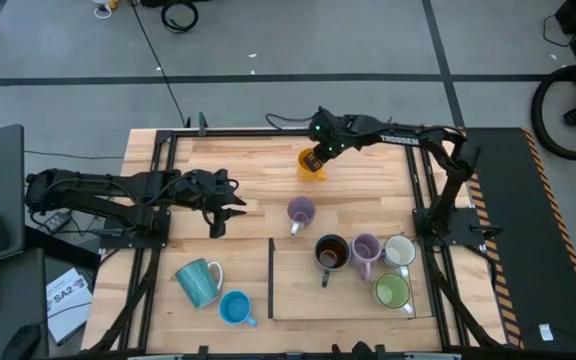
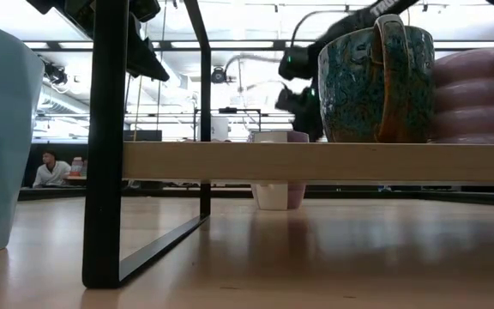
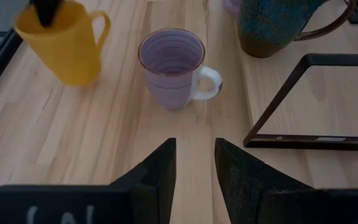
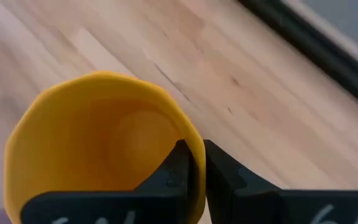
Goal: Place coffee mugs
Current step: Stack the yellow mug on the shelf aligned with the purple mug
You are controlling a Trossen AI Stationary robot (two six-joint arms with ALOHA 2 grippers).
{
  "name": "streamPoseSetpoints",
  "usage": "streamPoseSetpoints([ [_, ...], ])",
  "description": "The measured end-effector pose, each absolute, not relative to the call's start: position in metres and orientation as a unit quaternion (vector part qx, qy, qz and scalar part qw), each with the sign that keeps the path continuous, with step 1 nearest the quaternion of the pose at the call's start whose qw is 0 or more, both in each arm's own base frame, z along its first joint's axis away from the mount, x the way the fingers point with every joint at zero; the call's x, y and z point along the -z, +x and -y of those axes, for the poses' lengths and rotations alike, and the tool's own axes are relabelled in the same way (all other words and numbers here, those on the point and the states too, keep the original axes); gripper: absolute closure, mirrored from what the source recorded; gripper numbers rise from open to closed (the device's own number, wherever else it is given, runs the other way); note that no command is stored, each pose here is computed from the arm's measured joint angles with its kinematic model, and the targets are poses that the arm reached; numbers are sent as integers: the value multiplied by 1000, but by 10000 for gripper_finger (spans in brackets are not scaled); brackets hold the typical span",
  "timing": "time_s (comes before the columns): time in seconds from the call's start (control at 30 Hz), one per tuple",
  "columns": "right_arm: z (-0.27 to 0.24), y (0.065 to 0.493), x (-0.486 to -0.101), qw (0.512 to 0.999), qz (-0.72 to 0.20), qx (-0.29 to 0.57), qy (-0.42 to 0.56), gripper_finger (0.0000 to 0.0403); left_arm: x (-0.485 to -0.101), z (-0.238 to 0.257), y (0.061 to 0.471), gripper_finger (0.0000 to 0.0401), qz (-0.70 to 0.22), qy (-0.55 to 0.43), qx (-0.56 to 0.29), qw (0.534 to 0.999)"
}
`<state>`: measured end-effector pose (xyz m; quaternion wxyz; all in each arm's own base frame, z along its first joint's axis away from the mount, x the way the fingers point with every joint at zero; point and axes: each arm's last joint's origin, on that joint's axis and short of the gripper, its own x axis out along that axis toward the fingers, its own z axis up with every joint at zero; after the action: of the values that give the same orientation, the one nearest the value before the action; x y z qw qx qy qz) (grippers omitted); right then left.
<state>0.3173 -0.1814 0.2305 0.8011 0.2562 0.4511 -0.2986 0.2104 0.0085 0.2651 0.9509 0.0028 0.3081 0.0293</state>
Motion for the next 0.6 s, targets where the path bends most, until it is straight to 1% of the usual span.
streamPoseSetpoints([
  [0.17,166,318,-284,803,-463,279,250,371,-265,-8,210,285,-308,3,-29,951],
  [0.27,147,318,-326,814,-462,260,239,371,-265,-8,210,285,-308,4,-29,951],
  [0.43,99,313,-381,819,-466,227,244,371,-265,-8,210,285,-308,4,-29,951],
  [0.6,35,305,-415,836,-446,178,266,371,-265,-8,210,285,-308,4,-29,951],
])
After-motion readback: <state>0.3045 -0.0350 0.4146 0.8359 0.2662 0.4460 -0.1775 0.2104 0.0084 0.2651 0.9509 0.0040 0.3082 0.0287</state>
